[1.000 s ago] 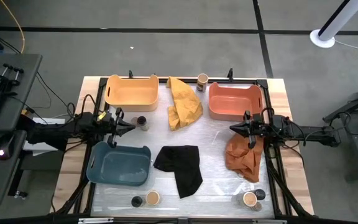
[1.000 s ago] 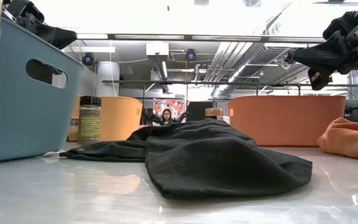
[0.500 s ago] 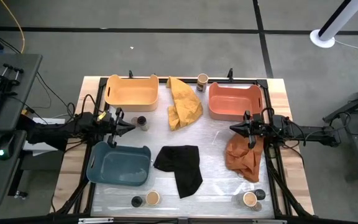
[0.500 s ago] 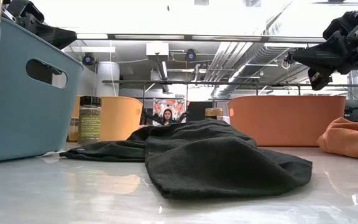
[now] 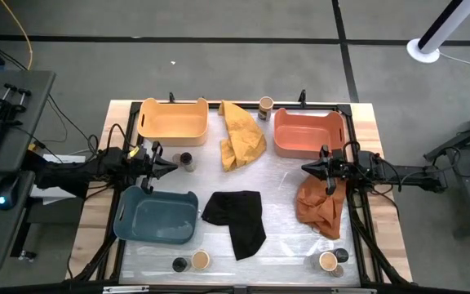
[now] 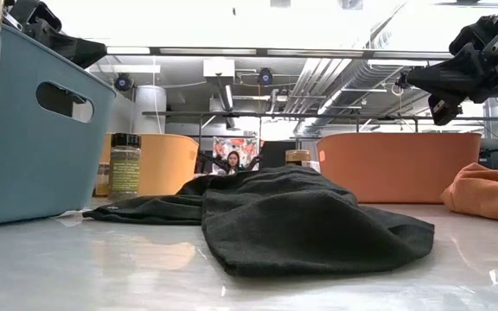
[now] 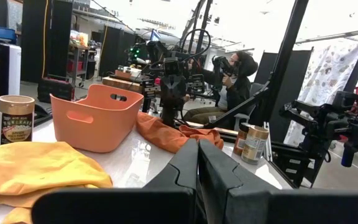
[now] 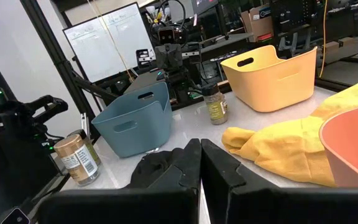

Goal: Sort spices by type

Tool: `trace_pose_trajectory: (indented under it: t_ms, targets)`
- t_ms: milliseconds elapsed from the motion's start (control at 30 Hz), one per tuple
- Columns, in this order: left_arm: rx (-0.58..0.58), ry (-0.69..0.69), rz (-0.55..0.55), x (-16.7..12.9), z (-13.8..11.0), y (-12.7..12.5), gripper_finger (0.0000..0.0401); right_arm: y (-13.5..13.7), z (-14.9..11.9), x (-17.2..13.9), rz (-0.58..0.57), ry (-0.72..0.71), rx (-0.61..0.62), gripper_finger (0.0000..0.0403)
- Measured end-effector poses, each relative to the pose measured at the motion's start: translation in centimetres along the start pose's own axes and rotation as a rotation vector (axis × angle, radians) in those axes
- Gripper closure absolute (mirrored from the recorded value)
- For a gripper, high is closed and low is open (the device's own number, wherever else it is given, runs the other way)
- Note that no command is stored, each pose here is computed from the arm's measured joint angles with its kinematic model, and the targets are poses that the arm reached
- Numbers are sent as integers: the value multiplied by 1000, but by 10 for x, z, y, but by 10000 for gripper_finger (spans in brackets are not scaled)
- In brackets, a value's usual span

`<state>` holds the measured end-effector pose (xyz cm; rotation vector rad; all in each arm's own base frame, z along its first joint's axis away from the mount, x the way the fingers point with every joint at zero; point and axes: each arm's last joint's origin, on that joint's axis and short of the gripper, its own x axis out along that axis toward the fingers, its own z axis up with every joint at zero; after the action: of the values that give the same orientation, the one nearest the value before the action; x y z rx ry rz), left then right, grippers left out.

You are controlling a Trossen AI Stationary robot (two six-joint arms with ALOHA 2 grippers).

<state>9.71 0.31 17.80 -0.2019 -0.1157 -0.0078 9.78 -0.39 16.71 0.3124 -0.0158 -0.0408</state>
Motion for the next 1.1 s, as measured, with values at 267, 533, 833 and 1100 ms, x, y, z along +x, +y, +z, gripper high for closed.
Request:
trace_pose_trajectory:
  t_ms: [267,533,833,1100]
  targets:
    - [0,0,0,0,0,0,401,0,0,0,0,0,0,402]
    - [0,0,0,0,0,0,401,-1,0,0,-22,-10,-31,402]
    - [0,0,0,0,0,0,401,2,30,-5,-29,-399,605,402]
    - [0,0,0,0,0,0,401,26,103,-1,43,-540,429,393]
